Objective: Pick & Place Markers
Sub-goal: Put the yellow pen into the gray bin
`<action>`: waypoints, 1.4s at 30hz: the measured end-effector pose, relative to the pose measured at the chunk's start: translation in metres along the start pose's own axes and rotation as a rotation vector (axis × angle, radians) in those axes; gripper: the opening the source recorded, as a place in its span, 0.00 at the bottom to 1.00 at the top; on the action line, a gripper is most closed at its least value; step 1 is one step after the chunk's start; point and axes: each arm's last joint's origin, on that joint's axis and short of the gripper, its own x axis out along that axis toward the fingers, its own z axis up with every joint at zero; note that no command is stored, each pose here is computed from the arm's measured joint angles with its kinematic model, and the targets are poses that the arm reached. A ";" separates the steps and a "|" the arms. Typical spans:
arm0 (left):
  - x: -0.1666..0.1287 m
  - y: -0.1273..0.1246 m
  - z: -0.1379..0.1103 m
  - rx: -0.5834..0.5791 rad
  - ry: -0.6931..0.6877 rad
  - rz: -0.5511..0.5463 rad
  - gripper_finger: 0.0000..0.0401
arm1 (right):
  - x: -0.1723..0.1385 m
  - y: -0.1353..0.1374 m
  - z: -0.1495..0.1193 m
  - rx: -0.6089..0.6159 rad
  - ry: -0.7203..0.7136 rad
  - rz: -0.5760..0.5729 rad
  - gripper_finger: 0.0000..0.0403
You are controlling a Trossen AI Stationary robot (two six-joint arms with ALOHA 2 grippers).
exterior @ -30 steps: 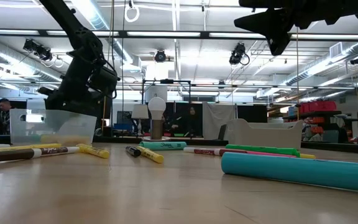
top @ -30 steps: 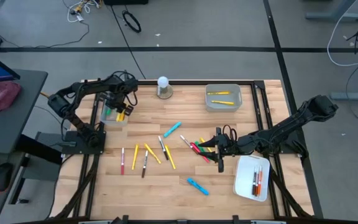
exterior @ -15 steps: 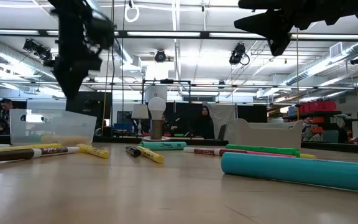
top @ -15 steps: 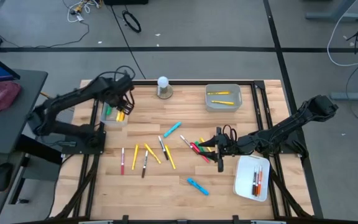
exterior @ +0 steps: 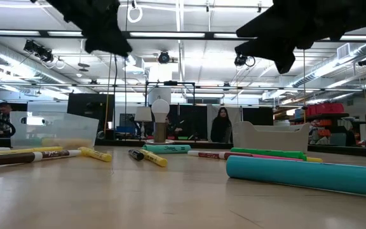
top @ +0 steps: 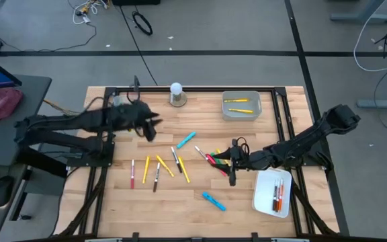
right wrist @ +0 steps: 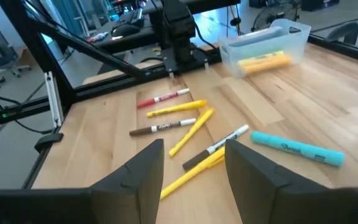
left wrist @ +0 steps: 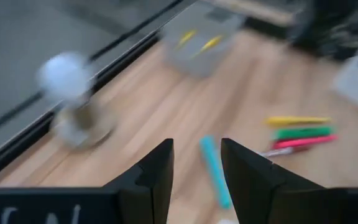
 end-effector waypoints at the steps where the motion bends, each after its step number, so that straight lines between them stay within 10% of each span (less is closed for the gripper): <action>1: 0.003 -0.007 -0.004 0.017 -0.037 -0.037 0.35 | 0.001 0.000 -0.001 0.000 0.000 0.000 0.42; 19: 0.050 -0.051 -0.071 0.088 -0.293 -0.262 0.35 | 0.011 -0.017 0.001 0.059 -0.004 -0.074 0.46; 34: 0.062 -0.054 -0.080 0.049 -0.258 -0.261 0.35 | -0.001 -0.033 -0.025 -0.080 0.331 -0.177 0.62; 42: 0.062 -0.054 -0.079 0.028 -0.258 -0.264 0.35 | -0.037 -0.043 -0.035 0.125 0.633 -0.260 0.56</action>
